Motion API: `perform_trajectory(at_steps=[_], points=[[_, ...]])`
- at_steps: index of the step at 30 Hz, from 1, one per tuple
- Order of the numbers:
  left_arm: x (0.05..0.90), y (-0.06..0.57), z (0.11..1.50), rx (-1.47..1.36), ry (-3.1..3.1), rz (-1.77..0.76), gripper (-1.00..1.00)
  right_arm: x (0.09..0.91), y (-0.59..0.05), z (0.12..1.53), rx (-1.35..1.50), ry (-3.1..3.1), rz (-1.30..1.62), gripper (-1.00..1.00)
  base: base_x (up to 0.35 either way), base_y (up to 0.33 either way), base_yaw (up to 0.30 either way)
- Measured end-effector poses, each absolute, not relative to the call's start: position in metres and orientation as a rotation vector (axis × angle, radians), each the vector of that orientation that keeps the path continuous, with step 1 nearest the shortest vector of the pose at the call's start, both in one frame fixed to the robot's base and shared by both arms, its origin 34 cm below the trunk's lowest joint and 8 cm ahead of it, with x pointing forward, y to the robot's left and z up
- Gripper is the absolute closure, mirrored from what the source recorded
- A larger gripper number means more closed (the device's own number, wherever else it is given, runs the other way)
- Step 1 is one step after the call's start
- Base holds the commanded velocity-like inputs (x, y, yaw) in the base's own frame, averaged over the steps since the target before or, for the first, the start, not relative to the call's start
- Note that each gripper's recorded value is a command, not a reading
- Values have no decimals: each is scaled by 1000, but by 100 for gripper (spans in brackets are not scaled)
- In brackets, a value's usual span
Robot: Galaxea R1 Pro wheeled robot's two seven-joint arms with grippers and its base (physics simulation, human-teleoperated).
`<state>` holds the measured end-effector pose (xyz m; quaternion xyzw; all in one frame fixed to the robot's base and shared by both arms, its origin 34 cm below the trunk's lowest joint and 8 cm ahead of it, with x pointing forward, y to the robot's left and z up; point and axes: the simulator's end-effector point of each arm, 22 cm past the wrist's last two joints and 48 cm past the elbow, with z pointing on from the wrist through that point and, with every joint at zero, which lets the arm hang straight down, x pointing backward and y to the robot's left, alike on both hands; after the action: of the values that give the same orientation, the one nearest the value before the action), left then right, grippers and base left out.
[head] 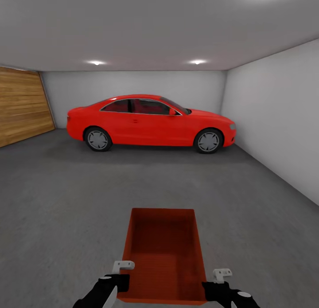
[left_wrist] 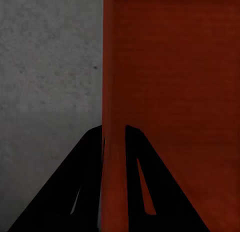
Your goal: Move the two storage containers from the living room to the garage. In the garage, place one container on the floor and stack the other container on top of it (either order is fine).
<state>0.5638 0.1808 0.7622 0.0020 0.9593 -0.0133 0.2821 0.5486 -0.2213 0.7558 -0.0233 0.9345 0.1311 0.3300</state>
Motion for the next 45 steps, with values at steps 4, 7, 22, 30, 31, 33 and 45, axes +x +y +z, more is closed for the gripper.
perform_trajectory(at_steps=[4,7,22,30,31,33,45], points=[[564,181,762,5,2569,-36,100,549,-221,756,-61,2444,343,100,24,0,0],[564,181,762,5,2569,-36,100,549,-221,756,-61,2444,343,100,5,0,0],[564,181,762,5,2569,-36,100,549,-221,756,-61,2444,343,100,0,16,0],[564,181,762,5,2569,-36,100,549,-221,756,-61,2444,343,100,0,0,0],[564,181,762,5,2569,-36,100,549,-221,756,-61,2444,343,100,0,0,0],[564,181,762,5,2569,-36,100,549,-221,756,-61,2444,343,100,0,0,0],[564,180,763,5,2568,-36,100,549,-222,756,-61,2443,343,100,241,0,0]])
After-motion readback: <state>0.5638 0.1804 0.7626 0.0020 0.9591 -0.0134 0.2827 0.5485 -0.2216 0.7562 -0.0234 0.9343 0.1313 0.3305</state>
